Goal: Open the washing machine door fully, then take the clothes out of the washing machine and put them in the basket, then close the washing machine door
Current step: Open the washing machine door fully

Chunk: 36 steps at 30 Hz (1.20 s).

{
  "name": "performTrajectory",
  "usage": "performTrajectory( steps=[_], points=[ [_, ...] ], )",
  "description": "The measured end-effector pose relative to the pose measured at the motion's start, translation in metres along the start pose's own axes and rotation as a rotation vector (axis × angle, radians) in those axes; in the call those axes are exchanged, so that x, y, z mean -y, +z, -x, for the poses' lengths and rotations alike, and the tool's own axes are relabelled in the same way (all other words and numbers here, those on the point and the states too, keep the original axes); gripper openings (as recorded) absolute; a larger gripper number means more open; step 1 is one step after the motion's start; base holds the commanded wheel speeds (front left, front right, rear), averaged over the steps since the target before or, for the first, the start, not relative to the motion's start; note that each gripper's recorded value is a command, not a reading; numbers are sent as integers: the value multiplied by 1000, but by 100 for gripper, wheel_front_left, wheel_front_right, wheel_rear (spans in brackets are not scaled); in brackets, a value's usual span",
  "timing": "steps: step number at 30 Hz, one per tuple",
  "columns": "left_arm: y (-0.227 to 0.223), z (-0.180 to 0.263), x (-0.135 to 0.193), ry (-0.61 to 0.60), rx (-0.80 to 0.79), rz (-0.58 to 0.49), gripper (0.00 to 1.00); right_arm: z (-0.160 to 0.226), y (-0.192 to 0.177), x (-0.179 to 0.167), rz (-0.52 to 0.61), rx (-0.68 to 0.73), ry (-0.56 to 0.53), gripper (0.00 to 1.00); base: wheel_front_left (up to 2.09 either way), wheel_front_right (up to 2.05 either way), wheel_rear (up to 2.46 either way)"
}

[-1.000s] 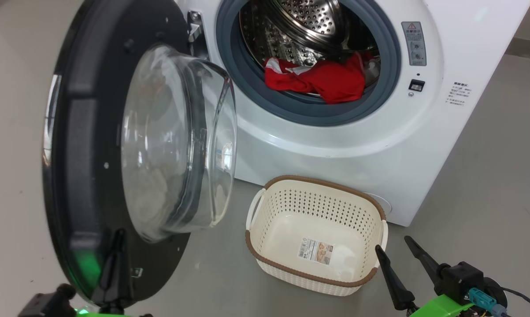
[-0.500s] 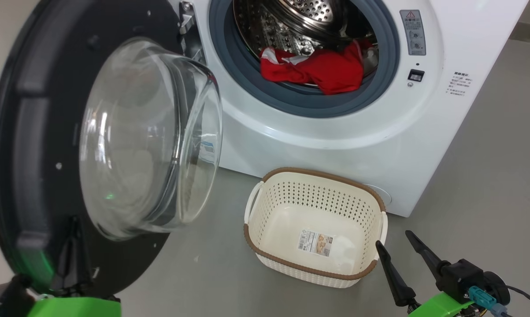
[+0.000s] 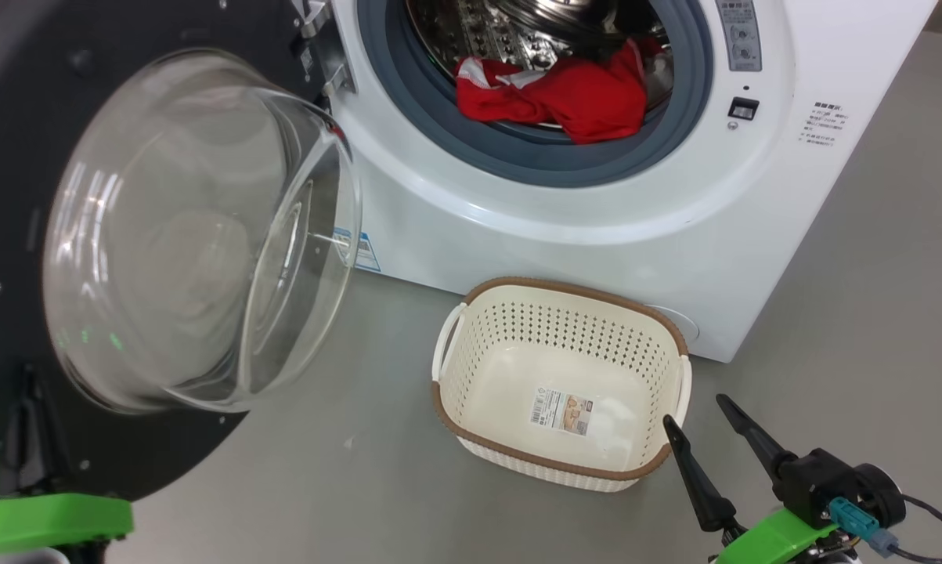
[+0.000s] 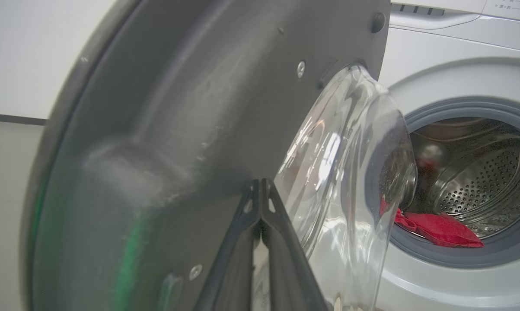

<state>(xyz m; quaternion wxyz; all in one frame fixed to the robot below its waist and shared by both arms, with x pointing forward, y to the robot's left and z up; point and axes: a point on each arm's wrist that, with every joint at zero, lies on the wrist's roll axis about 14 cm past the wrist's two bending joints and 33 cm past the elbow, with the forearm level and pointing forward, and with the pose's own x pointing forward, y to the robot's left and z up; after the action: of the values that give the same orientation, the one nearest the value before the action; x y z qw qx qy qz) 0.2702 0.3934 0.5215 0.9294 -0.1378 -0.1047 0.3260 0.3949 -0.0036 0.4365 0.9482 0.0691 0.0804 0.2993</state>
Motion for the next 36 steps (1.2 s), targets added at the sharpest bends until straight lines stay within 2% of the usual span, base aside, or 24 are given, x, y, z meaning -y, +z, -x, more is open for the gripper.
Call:
performTrajectory(
  steps=[23,36],
  points=[
    [6,-52,-49,149,-7,-85,0,-13,-7,16,9,-8,-12,100,0,0,0],
    [6,-60,-56,167,-19,-89,0,-12,-2,18,19,5,-18,100,0,0,0]
  ],
)
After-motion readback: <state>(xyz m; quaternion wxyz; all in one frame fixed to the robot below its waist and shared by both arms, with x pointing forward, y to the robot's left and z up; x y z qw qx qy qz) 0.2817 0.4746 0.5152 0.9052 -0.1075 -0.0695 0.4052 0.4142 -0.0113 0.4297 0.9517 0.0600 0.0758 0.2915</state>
